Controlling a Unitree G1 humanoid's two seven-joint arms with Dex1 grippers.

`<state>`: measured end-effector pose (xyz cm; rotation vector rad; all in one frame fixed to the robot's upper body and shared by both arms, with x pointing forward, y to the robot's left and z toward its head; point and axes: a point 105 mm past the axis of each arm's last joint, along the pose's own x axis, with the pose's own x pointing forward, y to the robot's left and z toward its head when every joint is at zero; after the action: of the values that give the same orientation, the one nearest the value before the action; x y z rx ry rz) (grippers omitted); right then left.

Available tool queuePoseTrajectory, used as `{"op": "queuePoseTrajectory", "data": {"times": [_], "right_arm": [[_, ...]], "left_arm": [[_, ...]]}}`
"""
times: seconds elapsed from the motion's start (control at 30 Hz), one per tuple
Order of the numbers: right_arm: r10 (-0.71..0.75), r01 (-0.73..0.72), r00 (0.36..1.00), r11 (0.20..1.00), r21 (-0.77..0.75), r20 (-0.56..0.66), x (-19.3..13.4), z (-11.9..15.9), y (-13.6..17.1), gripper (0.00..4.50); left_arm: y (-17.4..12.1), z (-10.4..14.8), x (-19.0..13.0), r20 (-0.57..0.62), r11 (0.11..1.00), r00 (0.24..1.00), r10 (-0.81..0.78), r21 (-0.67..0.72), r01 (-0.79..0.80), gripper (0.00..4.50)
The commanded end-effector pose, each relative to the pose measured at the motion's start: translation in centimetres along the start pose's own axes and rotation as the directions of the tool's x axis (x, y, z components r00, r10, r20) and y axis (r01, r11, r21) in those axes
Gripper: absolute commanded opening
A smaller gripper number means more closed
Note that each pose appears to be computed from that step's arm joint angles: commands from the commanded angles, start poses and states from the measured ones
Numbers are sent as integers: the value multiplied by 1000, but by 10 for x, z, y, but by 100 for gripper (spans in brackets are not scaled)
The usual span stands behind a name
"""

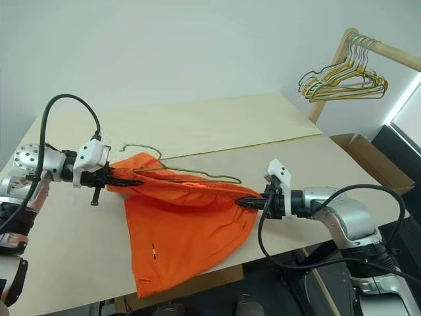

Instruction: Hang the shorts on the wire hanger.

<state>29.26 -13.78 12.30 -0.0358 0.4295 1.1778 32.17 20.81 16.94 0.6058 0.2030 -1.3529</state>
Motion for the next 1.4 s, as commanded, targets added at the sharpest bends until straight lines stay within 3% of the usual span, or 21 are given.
{"op": "queuePoseTrajectory", "data": {"times": [0.03, 0.33, 0.7, 0.9, 1.13, 1.4], "right_arm": [[-141, 142, 989, 990, 5, -31, -28, -2, -23, 4], [-129, 130, 991, 991, 20, -36, -28, -4, -25, 4], [-82, 83, 996, 993, 83, -18, -20, -12, -22, 4], [-57, 57, 998, 991, 122, -9, -15, -16, -23, 4], [-85, 89, 996, 987, 133, -32, -26, -18, -37, 4], [-81, 85, 996, 991, 103, -40, -35, -13, -38, 4]], "left_arm": [[7, 0, -39, -29, 993, 994, 110, -27, -111, 0], [-1, 7, -40, 30, 997, 998, 58, -50, -56, 0], [1, 32, -28, 192, 990, 974, 125, -87, -110, 0], [-6, 36, -28, 217, 988, 969, 121, -122, -96, 0], [-25, 23, -32, 133, 995, 991, 10, -99, 4, 0], [-20, 5, -30, 53, 996, 997, 51, -71, -47, 0]]}}
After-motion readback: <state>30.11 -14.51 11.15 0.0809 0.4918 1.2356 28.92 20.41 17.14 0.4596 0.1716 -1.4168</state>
